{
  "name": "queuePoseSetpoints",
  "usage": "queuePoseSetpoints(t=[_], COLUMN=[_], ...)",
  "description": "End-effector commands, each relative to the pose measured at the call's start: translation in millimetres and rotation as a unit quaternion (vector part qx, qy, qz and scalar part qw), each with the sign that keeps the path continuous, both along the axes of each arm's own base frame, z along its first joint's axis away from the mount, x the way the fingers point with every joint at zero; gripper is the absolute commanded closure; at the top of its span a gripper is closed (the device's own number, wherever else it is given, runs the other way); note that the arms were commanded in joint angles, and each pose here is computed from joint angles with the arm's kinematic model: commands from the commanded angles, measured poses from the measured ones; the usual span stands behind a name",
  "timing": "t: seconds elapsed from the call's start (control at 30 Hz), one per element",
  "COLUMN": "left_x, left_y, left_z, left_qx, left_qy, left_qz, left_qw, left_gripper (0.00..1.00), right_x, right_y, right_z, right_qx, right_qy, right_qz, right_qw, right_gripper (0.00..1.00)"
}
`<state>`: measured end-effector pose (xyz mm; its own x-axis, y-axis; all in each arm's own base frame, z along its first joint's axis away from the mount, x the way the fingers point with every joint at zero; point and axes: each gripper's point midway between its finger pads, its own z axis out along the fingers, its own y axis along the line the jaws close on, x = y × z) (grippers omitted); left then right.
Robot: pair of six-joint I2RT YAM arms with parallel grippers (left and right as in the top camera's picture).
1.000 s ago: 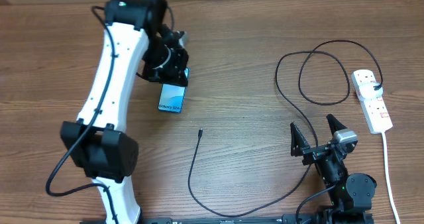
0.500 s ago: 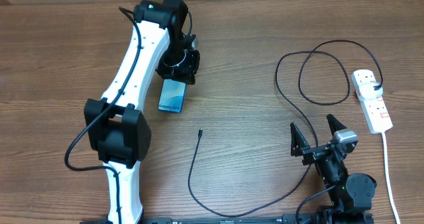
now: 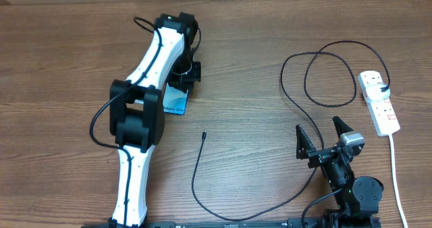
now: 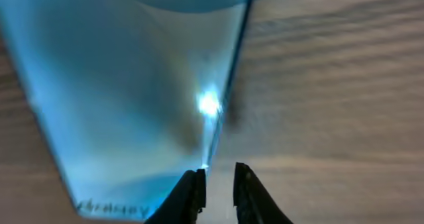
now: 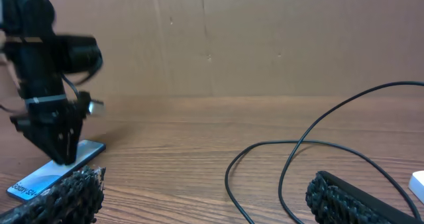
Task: Plug charger to phone and switch on socket
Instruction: 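Lower the left gripper onto the phone's top edge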
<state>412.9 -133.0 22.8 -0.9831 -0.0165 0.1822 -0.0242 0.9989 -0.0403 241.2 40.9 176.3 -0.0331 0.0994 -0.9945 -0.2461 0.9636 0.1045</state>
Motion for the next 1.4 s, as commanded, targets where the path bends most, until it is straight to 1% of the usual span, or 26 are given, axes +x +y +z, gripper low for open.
queuePoseSetpoints(t=[0.0,0.17,0.23,0.33,0.37,0.43,0.47,0.5,0.53,0.57,0.77,1.03,1.17,1.37], left_x=[-3.7,-1.6,0.7,4.8,5.7,7.1,7.6,7.8,7.8,7.9,11.6,24.4,30.9,34.5], left_y=[2.3,2.2,3.1,5.6,5.2,4.7,4.6,4.5,4.8,5.5,16.0,15.7,15.2,15.9], left_z=[-18.6,-21.1,-21.5,-22.2,-22.4,-22.7,-22.8,-22.8,-22.9,-22.9,-22.9,-24.6,-25.2,-25.4], left_qx=[0.018,0.019,0.022,0.03,0.029,0.028,0.028,0.028,0.029,0.031,0.06,0.061,0.058,0.057], left_qy=[0.018,0.014,0.009,0.0,-0.002,-0.005,-0.006,-0.006,-0.006,-0.007,-0.017,-0.044,-0.057,-0.063], left_qz=[0.002,0.002,0.001,0.0,0.0,0.0,0.0,0.0,-0.001,-0.001,-0.006,-0.018,-0.039,-0.054], left_qw=[1.0,1.0,1.0,1.0,1.0,1.0,1.0,1.0,1.0,1.0,0.998,0.997,0.996,0.995], left_gripper=[0.8,0.74,0.67,0.59,0.55,0.39,0.22,0.07,0.02,0.0,0.0,0.0,0.0,0.0], right_x=[0.2,0.2,0.2,0.1,0.2,0.2,0.2,0.2,0.2,0.2,0.1,0.2,0.1,0.2], right_y=[-0.1,-0.1,-0.1,0.0,-0.1,-0.1,-0.1,-0.1,-0.1,-0.1,0.0,-0.1,0.0,-0.1], right_z=[-1.3,-1.3,-1.3,-1.3,-1.3,-1.3,-1.3,-1.3,-1.3,-1.3,-1.3,-1.3,-1.3,-1.3], right_qx=[-0.004,-0.004,-0.004,-0.004,-0.004,-0.004,-0.004,-0.004,-0.004,-0.004,-0.004,-0.004,-0.004,-0.004], right_qy=[-0.004,-0.004,-0.004,-0.004,-0.004,-0.004,-0.004,-0.004,-0.004,-0.004,-0.004,-0.004,-0.004,-0.004], right_qz=[-0.002,-0.002,-0.002,-0.002,-0.002,-0.002,-0.002,-0.002,-0.002,-0.002,-0.002,-0.002,-0.002,-0.002], right_qw=[1.0,1.0,1.0,1.0,1.0,1.0,1.0,1.0,1.0,1.0,1.0,1.0,1.0,1.0], right_gripper=[0.0,0.0,0.0,0.0,0.0,0.0,0.0,0.0,0.0,0.0,0.0,0.0,0.0,0.0])
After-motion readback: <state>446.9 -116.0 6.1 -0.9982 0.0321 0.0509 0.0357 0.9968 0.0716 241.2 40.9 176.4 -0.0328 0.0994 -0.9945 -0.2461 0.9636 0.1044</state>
